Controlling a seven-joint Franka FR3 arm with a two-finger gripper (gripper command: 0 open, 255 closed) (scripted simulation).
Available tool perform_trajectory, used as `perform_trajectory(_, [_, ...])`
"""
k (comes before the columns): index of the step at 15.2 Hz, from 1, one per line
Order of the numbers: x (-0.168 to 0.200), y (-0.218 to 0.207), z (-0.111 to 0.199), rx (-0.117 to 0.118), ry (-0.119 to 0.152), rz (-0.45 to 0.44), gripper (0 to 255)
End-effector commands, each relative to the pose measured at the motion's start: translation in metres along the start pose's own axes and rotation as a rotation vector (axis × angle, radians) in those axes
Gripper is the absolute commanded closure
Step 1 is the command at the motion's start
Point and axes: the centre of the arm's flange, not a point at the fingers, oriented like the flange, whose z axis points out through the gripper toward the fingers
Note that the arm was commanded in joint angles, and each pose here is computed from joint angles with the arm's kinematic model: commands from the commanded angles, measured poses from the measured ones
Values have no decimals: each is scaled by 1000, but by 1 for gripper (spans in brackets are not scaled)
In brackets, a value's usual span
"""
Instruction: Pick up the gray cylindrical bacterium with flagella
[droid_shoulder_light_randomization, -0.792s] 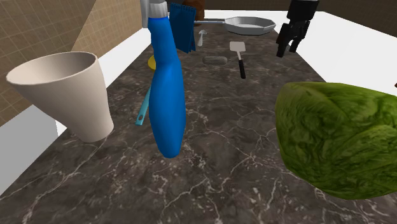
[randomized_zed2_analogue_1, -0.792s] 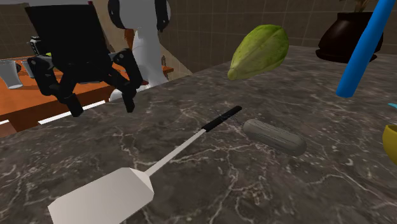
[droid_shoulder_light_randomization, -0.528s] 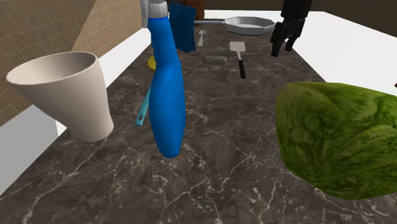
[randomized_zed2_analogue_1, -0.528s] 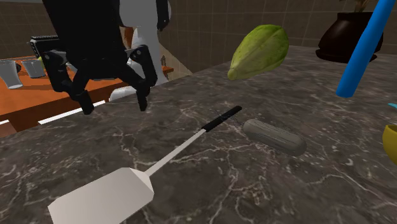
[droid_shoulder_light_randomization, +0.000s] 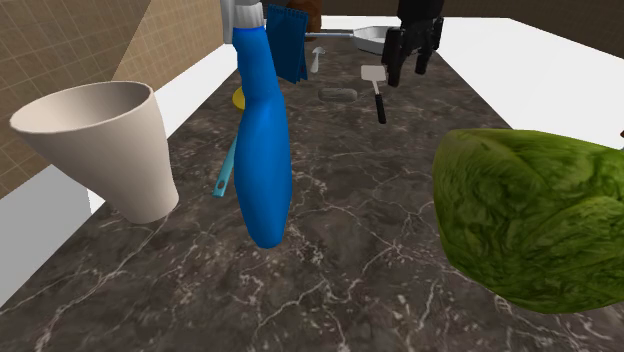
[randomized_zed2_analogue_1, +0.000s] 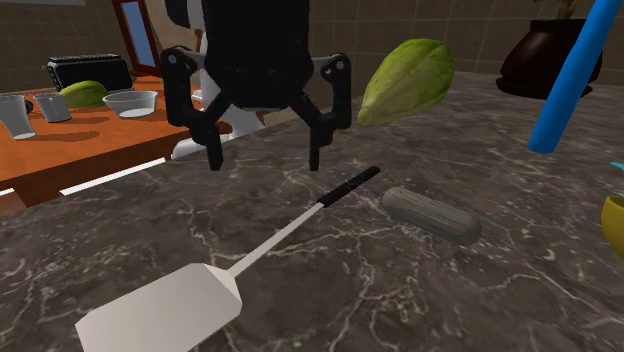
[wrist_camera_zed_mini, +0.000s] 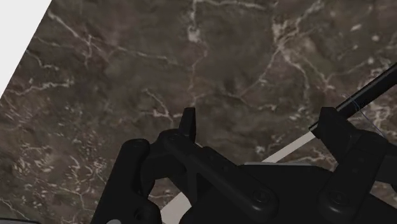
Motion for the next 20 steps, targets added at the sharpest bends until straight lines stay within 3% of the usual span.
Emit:
perform_trajectory(1, [11,-26,-9,-19,-4,2,0])
perform_trajectory(10, [49,-146,-30,-105,-21,7,0])
perform_trajectory(19, [51,-147,10,-105,-21,7,0])
perform_trajectory(20, [51,-147,10,-105,-21,7,255])
